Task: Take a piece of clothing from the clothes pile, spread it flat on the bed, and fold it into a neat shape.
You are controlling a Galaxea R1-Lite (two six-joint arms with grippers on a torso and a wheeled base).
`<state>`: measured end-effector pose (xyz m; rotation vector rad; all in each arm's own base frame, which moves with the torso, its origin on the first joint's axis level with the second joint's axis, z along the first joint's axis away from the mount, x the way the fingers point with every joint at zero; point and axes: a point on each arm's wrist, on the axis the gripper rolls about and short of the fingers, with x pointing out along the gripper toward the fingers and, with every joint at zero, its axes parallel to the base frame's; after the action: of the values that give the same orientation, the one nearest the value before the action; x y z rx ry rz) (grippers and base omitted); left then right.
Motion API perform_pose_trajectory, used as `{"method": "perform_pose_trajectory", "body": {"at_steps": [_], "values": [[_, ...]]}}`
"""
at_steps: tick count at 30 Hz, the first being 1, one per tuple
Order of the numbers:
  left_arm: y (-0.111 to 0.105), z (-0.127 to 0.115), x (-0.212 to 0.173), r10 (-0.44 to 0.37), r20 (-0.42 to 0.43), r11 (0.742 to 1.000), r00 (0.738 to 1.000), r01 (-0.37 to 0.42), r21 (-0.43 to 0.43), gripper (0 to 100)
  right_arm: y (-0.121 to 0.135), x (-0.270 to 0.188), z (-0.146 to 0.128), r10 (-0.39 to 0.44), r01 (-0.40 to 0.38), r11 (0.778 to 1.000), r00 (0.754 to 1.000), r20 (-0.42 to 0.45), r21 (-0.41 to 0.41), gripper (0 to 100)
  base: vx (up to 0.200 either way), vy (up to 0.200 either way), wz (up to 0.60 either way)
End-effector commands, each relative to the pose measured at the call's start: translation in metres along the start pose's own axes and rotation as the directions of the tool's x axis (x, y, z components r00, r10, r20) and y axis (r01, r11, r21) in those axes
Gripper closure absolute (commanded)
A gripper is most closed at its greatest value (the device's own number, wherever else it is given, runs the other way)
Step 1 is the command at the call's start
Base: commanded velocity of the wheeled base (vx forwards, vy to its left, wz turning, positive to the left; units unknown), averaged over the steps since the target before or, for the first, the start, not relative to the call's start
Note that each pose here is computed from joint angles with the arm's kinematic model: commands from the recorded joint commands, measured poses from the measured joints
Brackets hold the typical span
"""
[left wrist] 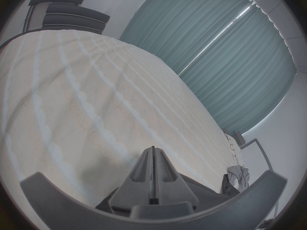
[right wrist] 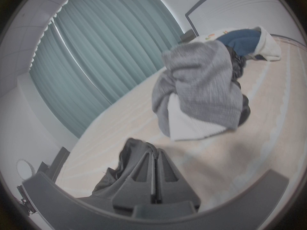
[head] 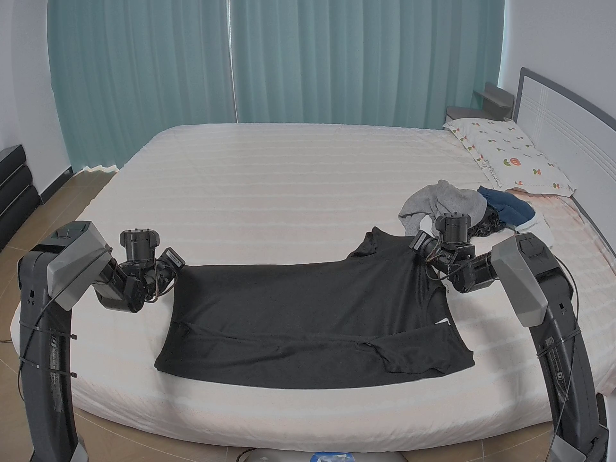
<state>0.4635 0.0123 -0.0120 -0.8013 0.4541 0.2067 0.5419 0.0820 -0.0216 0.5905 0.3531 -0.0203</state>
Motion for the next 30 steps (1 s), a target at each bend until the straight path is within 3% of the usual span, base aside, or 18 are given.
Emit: {"method": "perform_pose_trajectory", "body": {"at_steps": [1, 11, 18, 24, 30], "values": [[-0.005, 0.014, -0.009, -0.014, 0.031, 1.000, 0.999, 0.014, -0.005, 100, 0.007, -0.007, 0.013, 0.039, -0.040, 0.999, 0.998, 0.058, 0.014, 100, 0.000, 0.000, 0.00], [-0.005, 0.020, -0.013, -0.014, 0.040, 1.000, 0.999, 0.014, -0.010, 100, 0.000, -0.010, 0.015, 0.045, -0.046, 0.999, 0.995, 0.086, 0.019, 100, 0.000, 0.000, 0.00], [-0.002, 0.017, -0.015, -0.003, 0.027, 1.000, 1.000, 0.003, -0.003, 100, -0.002, -0.024, 0.014, 0.032, -0.033, 0.999, 0.999, 0.035, 0.019, 100, 0.000, 0.000, 0.00], [-0.003, 0.021, -0.036, -0.025, -0.034, 0.998, 0.999, 0.027, 0.057, 100, -0.005, -0.042, 0.021, 0.071, -0.070, 0.997, 0.998, -0.003, 0.023, 100, 0.000, 0.000, 0.00], [0.002, 0.023, -0.043, -0.011, -0.044, 0.992, 0.999, 0.016, 0.125, 100, -0.012, -0.061, 0.032, 0.087, -0.086, 0.996, 0.995, -0.042, 0.020, 100, 0.000, 0.000, 0.00]]}}
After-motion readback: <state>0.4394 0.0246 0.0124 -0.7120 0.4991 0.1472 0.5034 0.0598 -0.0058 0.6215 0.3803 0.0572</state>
